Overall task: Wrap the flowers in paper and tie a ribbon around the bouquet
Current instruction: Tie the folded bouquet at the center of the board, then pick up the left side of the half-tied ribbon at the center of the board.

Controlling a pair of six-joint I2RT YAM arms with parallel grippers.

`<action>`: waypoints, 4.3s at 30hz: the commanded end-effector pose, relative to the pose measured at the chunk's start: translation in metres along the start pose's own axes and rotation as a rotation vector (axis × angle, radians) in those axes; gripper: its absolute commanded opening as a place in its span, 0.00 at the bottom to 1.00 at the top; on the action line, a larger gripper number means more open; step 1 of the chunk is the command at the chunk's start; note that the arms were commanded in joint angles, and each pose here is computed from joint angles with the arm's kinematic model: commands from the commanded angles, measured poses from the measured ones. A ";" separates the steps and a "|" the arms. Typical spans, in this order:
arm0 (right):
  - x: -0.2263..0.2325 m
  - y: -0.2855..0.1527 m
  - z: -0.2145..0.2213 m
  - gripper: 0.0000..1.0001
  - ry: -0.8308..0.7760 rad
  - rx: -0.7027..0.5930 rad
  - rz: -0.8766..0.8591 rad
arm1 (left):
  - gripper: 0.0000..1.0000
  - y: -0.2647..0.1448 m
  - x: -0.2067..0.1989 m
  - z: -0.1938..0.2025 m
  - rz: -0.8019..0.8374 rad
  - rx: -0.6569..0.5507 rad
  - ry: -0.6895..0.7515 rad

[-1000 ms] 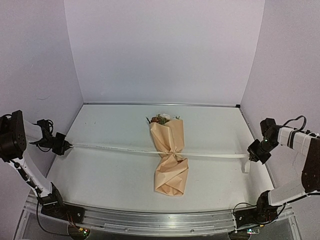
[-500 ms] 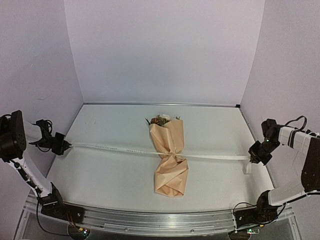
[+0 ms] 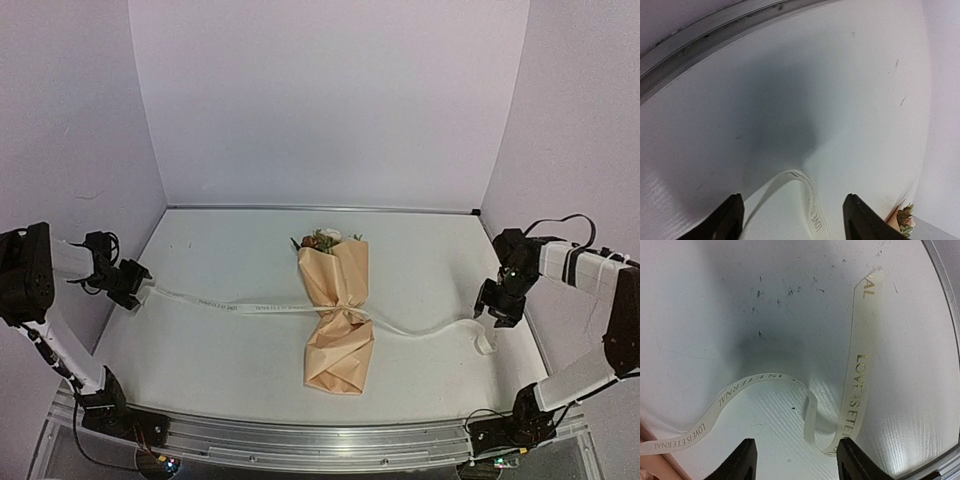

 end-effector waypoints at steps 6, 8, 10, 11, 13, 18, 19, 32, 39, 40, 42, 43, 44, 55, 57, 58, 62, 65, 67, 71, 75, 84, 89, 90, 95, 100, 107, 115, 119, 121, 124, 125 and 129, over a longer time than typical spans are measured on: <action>0.010 -0.028 0.007 0.83 -0.278 -0.155 0.038 | 0.85 -0.040 -0.067 0.021 0.102 -0.107 0.196; 0.019 -0.027 0.010 0.83 -0.381 -0.216 0.005 | 0.87 -0.046 -0.078 0.034 0.143 -0.093 0.199; 0.029 -0.020 0.013 0.84 -0.477 -0.269 -0.046 | 0.87 -0.049 -0.087 0.046 0.179 -0.071 0.182; 0.033 -0.016 0.013 0.84 -0.516 -0.303 -0.069 | 0.87 -0.050 -0.092 0.055 0.193 -0.054 0.181; 0.039 -0.013 0.013 0.85 -0.555 -0.342 -0.110 | 0.87 -0.051 -0.101 0.071 0.208 -0.028 0.183; 0.059 -0.013 0.019 0.88 -0.671 -0.365 -0.213 | 0.89 -0.056 -0.120 0.105 0.228 0.007 0.186; 0.063 -0.012 0.021 0.88 -0.711 -0.364 -0.230 | 0.89 -0.056 -0.124 0.114 0.234 0.023 0.184; 0.092 0.015 0.077 0.86 -1.165 -0.367 -0.617 | 0.87 -0.028 -0.148 0.243 0.298 0.335 -0.033; 0.088 0.020 0.106 0.86 -1.323 -0.338 -0.686 | 0.87 -0.007 -0.170 0.278 0.344 0.403 -0.053; 0.087 0.020 0.108 0.86 -1.341 -0.341 -0.686 | 0.87 -0.004 -0.174 0.280 0.351 0.410 -0.059; 0.085 0.022 0.113 0.86 -1.379 -0.346 -0.676 | 0.87 0.000 -0.181 0.287 0.352 0.422 -0.058; 0.084 0.023 0.114 0.85 -1.388 -0.345 -0.671 | 0.87 0.000 -0.183 0.291 0.350 0.429 -0.052; 0.083 0.024 0.115 0.86 -1.393 -0.345 -0.668 | 0.87 0.001 -0.185 0.294 0.347 0.429 -0.050; 0.093 0.040 0.130 0.80 -1.528 -0.324 -0.607 | 0.73 0.021 -0.186 0.315 0.294 0.453 -0.063; 0.100 0.045 0.130 0.76 -1.547 -0.338 -0.593 | 0.68 0.027 -0.183 0.317 0.275 0.455 -0.062; 0.103 0.047 0.130 0.74 -1.556 -0.353 -0.585 | 0.67 0.030 -0.181 0.318 0.265 0.455 -0.066; 0.121 0.054 0.129 0.69 -1.579 -0.423 -0.557 | 0.63 0.041 -0.175 0.321 0.253 0.448 -0.080; 0.132 0.057 0.130 0.63 -1.595 -0.445 -0.540 | 0.53 0.046 -0.174 0.318 0.248 0.434 -0.071; 0.135 0.060 0.132 0.56 -1.597 -0.446 -0.529 | 0.41 0.049 -0.172 0.313 0.247 0.420 -0.066; 0.138 0.063 0.131 0.20 -1.552 -0.429 -0.518 | 0.14 0.052 -0.166 0.298 0.257 0.370 -0.041; 0.141 0.061 0.126 0.00 -1.446 -0.452 -0.469 | 0.00 0.053 -0.171 0.280 0.323 0.323 0.064; 0.125 0.044 0.116 0.00 -1.174 -0.356 -0.278 | 0.00 0.053 -0.153 0.240 0.209 0.216 0.301; 0.097 0.054 0.110 0.00 -1.054 -0.383 -0.127 | 0.00 0.049 -0.118 0.216 0.138 0.171 0.290; 0.093 0.056 0.108 0.00 -1.019 -0.383 -0.111 | 0.00 0.048 -0.114 0.213 0.123 0.161 0.300; 0.080 0.058 0.105 0.00 -0.921 -0.391 -0.073 | 0.00 0.041 -0.094 0.198 0.089 0.130 0.292; 0.072 0.061 0.097 0.00 -0.831 -0.395 -0.050 | 0.00 0.035 -0.086 0.186 0.074 0.083 0.274; 0.075 0.058 0.101 0.00 -0.844 -0.332 -0.113 | 0.00 0.032 -0.096 0.176 0.138 0.050 0.353; 0.107 0.033 0.126 0.00 -0.990 -0.243 -0.217 | 0.00 0.004 -0.169 0.196 0.384 0.015 0.707; 0.119 0.035 0.134 0.00 -0.974 -0.175 -0.256 | 0.00 -0.007 -0.198 0.217 0.494 0.015 0.848; 0.123 0.038 0.137 0.00 -0.958 -0.152 -0.262 | 0.00 -0.011 -0.210 0.227 0.555 0.027 0.909; 0.127 0.040 0.139 0.00 -0.944 -0.124 -0.273 | 0.00 -0.015 -0.220 0.239 0.612 0.047 0.976; 0.128 0.040 0.139 0.00 -0.939 -0.121 -0.277 | 0.01 -0.018 -0.222 0.243 0.639 0.054 1.003; 0.133 0.038 0.139 0.06 -0.918 -0.112 -0.294 | 0.03 -0.024 -0.235 0.260 0.755 0.109 1.104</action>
Point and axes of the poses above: each gripper's point midway between its finger pads, its own y axis out along the fingers, its own x axis along the line the jaws close on, z = x × y, the point moved 10 cm from there along -y, back along the fingers, and after that the axes turned 12 degrees about y, right-handed, at the moved point
